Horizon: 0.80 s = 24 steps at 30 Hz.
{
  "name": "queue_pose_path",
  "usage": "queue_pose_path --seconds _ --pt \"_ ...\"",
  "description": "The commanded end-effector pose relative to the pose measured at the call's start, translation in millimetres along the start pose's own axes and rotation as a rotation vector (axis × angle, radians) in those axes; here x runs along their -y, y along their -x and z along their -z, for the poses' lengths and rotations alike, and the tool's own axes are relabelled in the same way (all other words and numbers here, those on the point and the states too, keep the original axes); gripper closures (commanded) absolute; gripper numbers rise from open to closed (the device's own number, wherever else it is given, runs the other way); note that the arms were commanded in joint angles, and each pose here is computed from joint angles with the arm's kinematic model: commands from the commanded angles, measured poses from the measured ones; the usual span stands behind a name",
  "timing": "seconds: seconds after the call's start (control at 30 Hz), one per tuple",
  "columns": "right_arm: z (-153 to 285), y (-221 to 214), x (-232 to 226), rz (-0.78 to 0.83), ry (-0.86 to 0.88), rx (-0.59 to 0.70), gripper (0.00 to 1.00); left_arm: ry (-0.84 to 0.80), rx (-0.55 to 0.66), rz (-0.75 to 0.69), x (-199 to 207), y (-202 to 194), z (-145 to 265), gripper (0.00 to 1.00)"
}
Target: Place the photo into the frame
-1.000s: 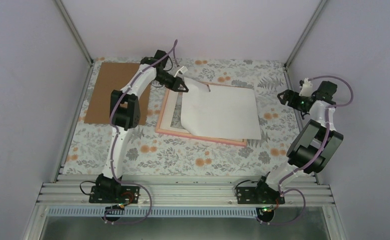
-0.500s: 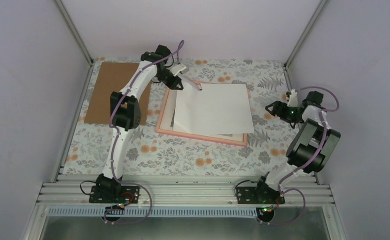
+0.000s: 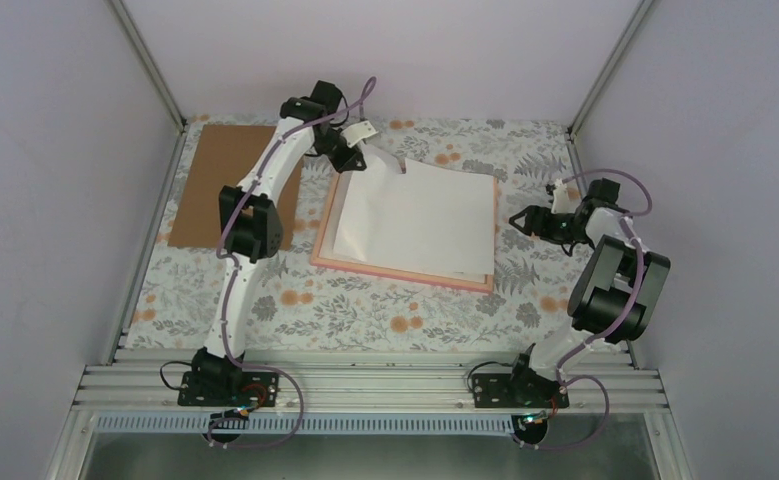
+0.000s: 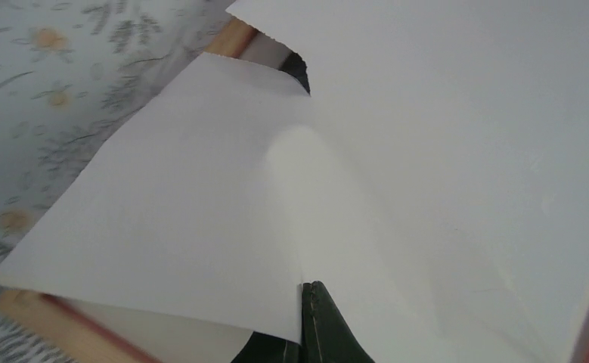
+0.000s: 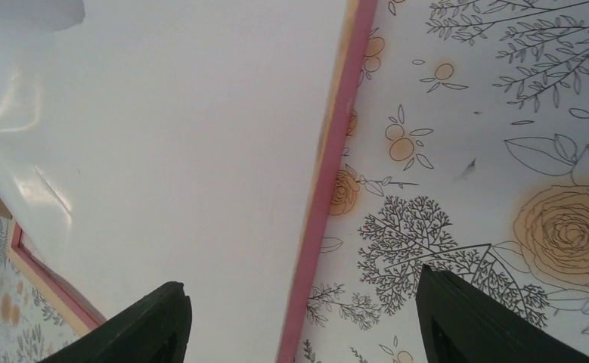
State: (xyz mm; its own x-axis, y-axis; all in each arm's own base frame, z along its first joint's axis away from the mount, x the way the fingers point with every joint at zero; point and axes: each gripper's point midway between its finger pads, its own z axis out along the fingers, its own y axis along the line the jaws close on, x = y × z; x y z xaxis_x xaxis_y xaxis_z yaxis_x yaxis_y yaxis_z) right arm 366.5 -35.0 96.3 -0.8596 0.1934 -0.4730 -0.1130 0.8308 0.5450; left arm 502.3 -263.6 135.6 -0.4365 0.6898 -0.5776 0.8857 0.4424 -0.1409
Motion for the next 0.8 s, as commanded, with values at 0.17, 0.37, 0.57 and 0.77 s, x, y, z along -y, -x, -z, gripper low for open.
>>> queue_pose_path --seconds 0.17,0.37,0.57,0.77 --pt "-1 4 -14 0.076 0.011 0.005 0.29 -0.042 -0.044 -0.029 27 -1 3 0.98" --pt "-6 5 -21 0.093 0.022 0.004 0.31 0.062 -0.037 -0.003 -6 -6 18 0.98" --pt "-11 10 -26 0.114 0.028 0.005 0.32 0.039 -0.039 0.018 -5 -10 14 0.98" --pt "-19 13 -28 0.122 0.035 -0.006 0.33 -0.018 -0.024 0.058 4 -12 5 0.98"
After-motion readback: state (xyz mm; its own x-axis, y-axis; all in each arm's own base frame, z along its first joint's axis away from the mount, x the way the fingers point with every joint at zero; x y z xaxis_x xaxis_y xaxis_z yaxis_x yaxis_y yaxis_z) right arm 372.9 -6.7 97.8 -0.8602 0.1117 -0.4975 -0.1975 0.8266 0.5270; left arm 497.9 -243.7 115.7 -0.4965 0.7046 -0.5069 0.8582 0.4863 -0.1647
